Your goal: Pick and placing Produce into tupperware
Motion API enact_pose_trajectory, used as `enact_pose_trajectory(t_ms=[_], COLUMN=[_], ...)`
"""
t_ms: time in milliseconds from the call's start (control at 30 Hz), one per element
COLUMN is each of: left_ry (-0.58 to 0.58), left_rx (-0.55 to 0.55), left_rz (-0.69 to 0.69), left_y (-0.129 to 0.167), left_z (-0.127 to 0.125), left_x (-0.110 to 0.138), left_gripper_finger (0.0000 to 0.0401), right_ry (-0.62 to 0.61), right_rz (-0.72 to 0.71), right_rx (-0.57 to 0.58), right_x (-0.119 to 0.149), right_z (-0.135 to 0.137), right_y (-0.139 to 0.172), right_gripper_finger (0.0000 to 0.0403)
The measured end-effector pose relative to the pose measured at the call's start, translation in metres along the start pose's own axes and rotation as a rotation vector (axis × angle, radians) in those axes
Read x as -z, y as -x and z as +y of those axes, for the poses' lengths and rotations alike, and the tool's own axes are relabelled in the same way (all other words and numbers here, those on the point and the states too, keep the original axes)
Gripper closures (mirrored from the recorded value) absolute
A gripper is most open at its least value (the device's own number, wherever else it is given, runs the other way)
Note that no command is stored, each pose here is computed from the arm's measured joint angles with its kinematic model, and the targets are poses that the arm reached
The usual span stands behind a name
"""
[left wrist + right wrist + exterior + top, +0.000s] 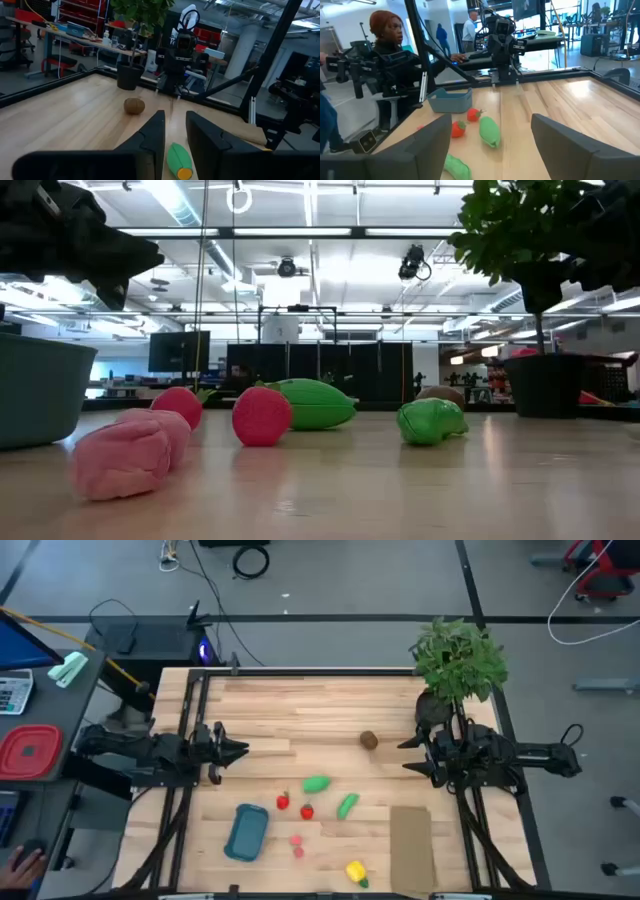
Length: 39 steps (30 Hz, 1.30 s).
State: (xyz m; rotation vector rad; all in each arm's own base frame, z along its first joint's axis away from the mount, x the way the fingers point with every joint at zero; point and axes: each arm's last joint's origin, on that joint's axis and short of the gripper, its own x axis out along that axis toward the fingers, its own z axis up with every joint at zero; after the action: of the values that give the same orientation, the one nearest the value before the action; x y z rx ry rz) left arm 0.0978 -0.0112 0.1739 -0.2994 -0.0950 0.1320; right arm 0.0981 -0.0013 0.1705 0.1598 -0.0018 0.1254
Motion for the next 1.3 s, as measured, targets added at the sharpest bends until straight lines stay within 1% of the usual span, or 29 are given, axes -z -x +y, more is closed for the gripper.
enact_pose_trajectory(t_ms=[133, 433, 767, 1067, 1300], left_ry=[0.0, 0.0, 0.0, 0.0, 0.0], left_rx=[0.0, 0.001, 0.0, 0.0, 0.0], left_rz=[0.0, 0.0, 0.0, 0.0, 0.0], left_y=[0.0, 0.0, 0.0, 0.0, 0.0], left_z=[0.0, 0.0, 0.0, 0.0, 0.0], left_x=[0.0, -0.0001, 0.0, -0.0001, 0.0], left_gripper_finger=[0.0312, 0.0321, 0.0312, 0.0321, 0.0313], right_ry=[0.0, 0.0, 0.0, 0.0, 0.0], right_rz=[0.0, 0.0, 0.0, 0.0, 0.0], right_rx=[0.0, 0.0, 0.0, 0.0, 0.0], right_x=[-0.0001, 0.0, -0.0001, 0.0, -0.0001], right_z=[0.0, 0.0, 0.0, 0.0, 0.0], right_y=[0.0, 0.0, 0.0, 0.0, 0.0], right_gripper_finger=[0.0119, 0.0119, 0.0119, 0.0119, 0.0119])
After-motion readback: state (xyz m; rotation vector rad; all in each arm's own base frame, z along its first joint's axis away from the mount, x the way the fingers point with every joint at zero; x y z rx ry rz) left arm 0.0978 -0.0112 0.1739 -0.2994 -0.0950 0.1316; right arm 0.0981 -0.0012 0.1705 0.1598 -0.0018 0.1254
